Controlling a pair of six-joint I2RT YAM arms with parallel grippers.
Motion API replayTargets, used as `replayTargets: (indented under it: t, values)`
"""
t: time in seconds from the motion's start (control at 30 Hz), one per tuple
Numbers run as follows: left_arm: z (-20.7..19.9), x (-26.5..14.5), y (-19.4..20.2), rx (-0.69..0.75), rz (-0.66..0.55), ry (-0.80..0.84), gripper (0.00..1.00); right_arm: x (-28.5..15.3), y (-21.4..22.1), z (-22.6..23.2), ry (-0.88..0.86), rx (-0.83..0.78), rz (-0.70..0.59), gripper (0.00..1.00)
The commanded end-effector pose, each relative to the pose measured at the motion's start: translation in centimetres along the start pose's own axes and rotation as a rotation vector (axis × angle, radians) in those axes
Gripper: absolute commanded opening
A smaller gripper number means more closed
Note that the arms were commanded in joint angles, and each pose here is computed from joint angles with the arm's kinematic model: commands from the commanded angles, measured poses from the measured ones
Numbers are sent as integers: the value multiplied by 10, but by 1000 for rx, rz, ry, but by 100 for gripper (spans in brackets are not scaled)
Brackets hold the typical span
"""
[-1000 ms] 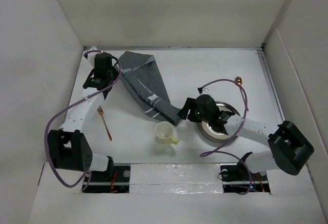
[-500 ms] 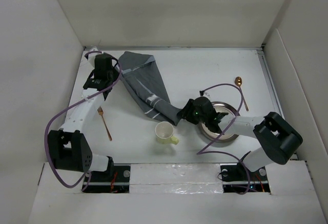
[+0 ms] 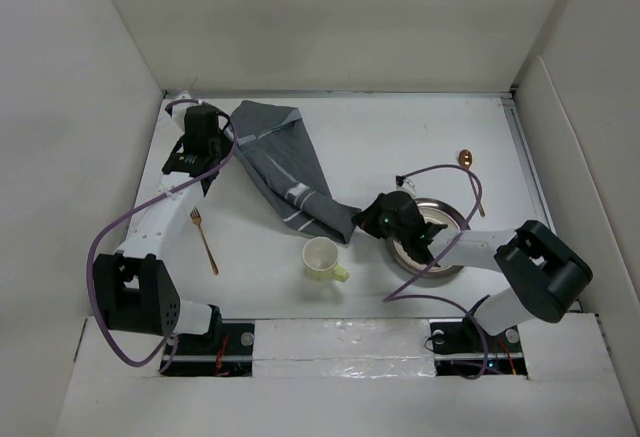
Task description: Set the dinner table for one person
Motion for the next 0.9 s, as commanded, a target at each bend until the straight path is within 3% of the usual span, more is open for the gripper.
replayTargets:
  t: [0.0, 0.17, 0.2, 0.33, 0.47, 0.67, 0.87]
  values:
    - [-8, -16, -23, -18, -91, 31, 0, -18, -38, 33, -142, -4, -222, 0]
    - [-26, -41, -62, -59, -209, 71, 0, -60, -88, 70, -137, -140, -395, 0]
    - [-37, -58, -82, -85, -261, 120, 0, -78, -111, 98, -180, -139, -463, 0]
    - [-65, -104, -133, -142, -378, 233, 0, -144, -185, 134, -180, -217, -655, 0]
    - [-79, -162, -177, -188, -501, 331, 0, -202, -224, 144, -161, -250, -739, 0]
    - [-71, -216, -187, -251, -588, 440, 0, -258, -244, 146, -117, -283, -828, 0]
    - [-67, -218, -180, -238, -570, 461, 0, -279, -252, 151, -97, -304, -850, 0]
Point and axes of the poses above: each gripper's point midway between its finger pads, its own x axis out along the fingers, its own z axis along the line the jaws close on, y = z × x, the point moved 9 cm from there along -x, back along the fingers, and after that the axes turned 2 degrees about -x, right-handed, at the moved point
